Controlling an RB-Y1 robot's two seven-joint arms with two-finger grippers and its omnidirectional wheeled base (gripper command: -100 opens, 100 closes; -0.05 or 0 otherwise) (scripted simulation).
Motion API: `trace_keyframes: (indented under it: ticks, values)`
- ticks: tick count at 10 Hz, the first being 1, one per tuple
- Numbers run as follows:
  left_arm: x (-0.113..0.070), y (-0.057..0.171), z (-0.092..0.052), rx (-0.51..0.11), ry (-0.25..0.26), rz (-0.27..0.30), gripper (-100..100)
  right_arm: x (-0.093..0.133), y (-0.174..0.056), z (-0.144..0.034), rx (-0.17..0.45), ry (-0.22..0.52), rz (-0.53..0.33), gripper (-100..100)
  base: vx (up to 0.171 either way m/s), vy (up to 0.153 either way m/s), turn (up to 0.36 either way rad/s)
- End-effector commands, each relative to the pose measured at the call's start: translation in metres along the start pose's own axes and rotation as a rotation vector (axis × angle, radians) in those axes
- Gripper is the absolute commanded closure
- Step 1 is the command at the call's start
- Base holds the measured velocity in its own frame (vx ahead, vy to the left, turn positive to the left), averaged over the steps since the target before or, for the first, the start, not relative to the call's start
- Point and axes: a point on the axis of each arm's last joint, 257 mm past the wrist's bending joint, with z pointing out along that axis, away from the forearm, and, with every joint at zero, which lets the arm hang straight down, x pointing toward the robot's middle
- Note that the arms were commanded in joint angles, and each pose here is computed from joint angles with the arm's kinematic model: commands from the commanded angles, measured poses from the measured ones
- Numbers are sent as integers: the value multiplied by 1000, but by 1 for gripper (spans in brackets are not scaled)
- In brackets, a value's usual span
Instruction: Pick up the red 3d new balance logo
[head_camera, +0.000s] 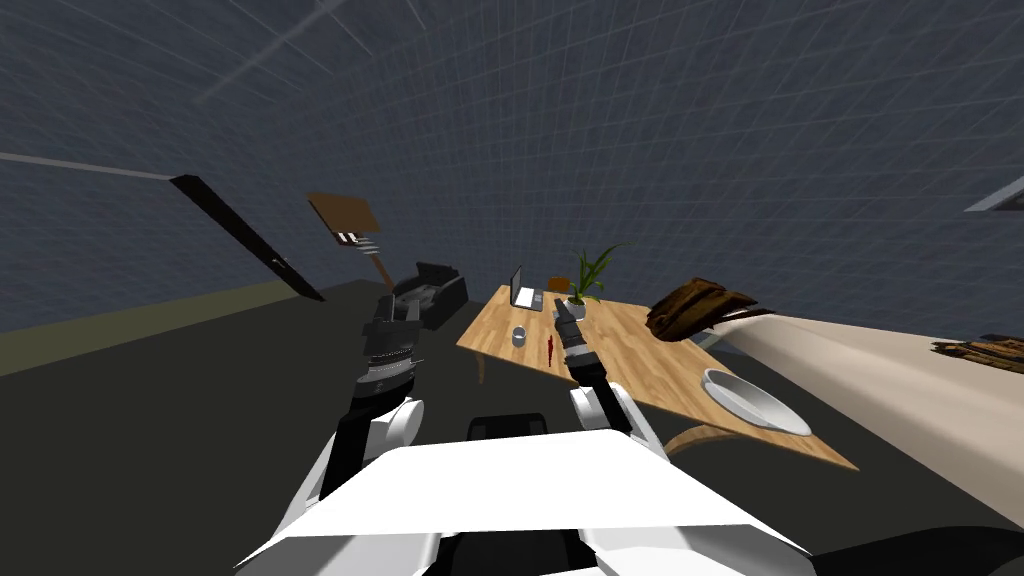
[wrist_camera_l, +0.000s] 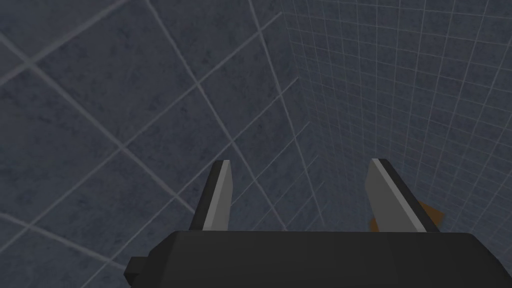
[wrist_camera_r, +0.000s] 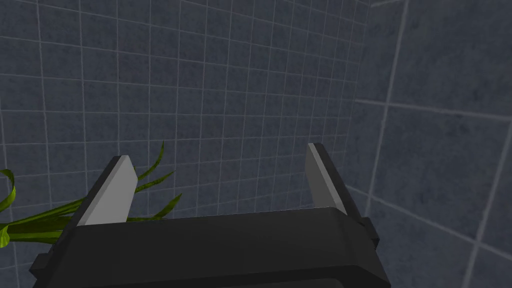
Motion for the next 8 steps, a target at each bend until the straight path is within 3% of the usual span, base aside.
trace_keyframes:
  ticks: [1,2,3,6,8]
  values:
    - [0,0,0,0,0,0,0,9,-17,-1,36,25,-35,-100,-49,-79,117]
    - [0,0,0,0,0,0,0,23,-41,-3,98,64,-63,-100,-56,-93,206]
    - [0,0,0,0,0,0,0,24,-42,-3,100,69,-89,-100,-44,-83,119]
    - [0,0,0,0,0,0,0,47,-91,-13,225,145,-179,-100,-52,-77,196]
    - [0,0,0,0,0,0,0,49,-98,-15,237,155,-216,-100,-29,-52,57]
